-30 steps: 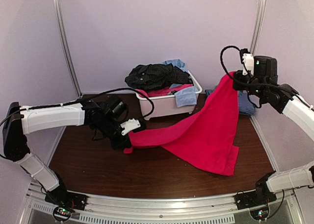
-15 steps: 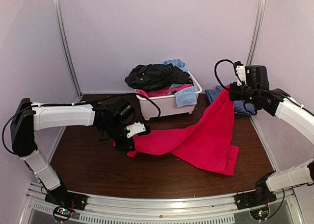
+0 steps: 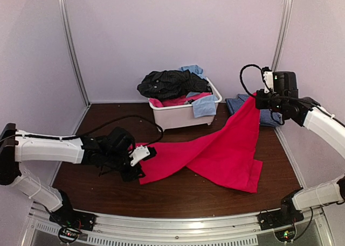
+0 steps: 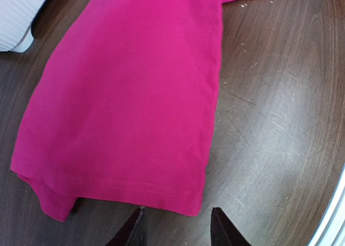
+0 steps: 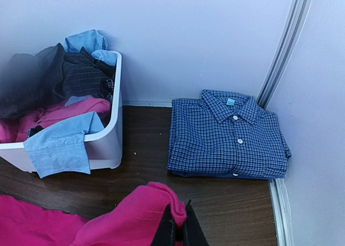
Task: Fold and stack the mixed laundry pile
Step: Flatten out the crumpled T-shirt at the center of the board.
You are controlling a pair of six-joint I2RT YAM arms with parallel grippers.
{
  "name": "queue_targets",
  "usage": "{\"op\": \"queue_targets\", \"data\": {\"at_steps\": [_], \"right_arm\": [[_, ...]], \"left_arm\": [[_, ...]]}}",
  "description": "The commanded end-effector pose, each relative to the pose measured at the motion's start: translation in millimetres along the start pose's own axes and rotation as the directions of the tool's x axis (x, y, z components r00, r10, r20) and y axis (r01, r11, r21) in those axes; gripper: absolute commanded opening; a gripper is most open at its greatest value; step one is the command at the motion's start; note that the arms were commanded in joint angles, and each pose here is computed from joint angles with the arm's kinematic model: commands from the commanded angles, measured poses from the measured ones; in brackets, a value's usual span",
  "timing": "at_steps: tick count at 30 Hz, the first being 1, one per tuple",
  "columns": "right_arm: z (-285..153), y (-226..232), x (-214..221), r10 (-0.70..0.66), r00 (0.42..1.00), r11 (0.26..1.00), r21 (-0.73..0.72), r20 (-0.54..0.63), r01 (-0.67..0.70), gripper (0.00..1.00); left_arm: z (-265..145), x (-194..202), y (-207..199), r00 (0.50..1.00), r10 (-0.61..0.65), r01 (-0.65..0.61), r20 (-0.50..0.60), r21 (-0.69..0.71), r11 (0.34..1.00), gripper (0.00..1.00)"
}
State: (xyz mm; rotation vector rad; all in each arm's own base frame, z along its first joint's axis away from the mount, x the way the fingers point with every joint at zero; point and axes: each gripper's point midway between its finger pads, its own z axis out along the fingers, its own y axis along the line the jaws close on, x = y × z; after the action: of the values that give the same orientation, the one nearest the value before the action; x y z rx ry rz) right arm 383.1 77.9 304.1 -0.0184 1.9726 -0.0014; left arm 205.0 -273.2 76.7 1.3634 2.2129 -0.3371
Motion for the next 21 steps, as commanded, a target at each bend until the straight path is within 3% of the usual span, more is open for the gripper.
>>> {"op": "queue_targets", "data": {"at_steps": [1,4,7,9,11,13,21], "right_arm": [[-6.3,-4.9,-18.7,0.026,0.998,1.000,-0.003,0.055,-0.026,0.00],[-6.5,-6.1,-21.5,0.029,0.998,1.000,-0.001,0.060,-0.029,0.00],[-7.7,-9.0,-24.1,0.033,0.997,0.999,0.004,0.066,-0.034,0.00],[-7.8,-9.8,-25.2,0.034,0.997,0.999,0.003,0.068,-0.034,0.00],[-7.0,-11.0,-24.9,0.035,0.997,0.999,0.004,0.066,-0.035,0.00],[-6.6,-10.6,-24.3,0.038,0.997,0.999,0.000,0.064,-0.038,0.00],[-4.7,-12.3,-21.9,0.036,0.998,0.999,0.004,0.057,-0.036,0.00]], "left_arm": [[1.9,-23.1,-8.8,0.991,0.050,-0.046,0.122,-0.034,0.998,0.39],[5.4,-26.0,-13.4,0.987,0.070,-0.069,0.141,-0.013,0.998,0.39],[18.0,-20.6,-26.6,0.994,0.090,-0.095,0.065,0.078,0.992,0.38],[30.0,-5.2,-28.9,0.993,0.102,-0.095,-0.059,0.102,0.990,0.33],[39.1,16.2,-26.8,0.965,0.135,-0.119,-0.225,0.084,0.989,0.29],[41.4,30.9,-31.1,0.934,0.180,-0.155,-0.309,0.102,0.983,0.28],[35.2,25.3,-27.7,0.936,0.216,-0.200,-0.278,0.086,0.976,0.30]]}}
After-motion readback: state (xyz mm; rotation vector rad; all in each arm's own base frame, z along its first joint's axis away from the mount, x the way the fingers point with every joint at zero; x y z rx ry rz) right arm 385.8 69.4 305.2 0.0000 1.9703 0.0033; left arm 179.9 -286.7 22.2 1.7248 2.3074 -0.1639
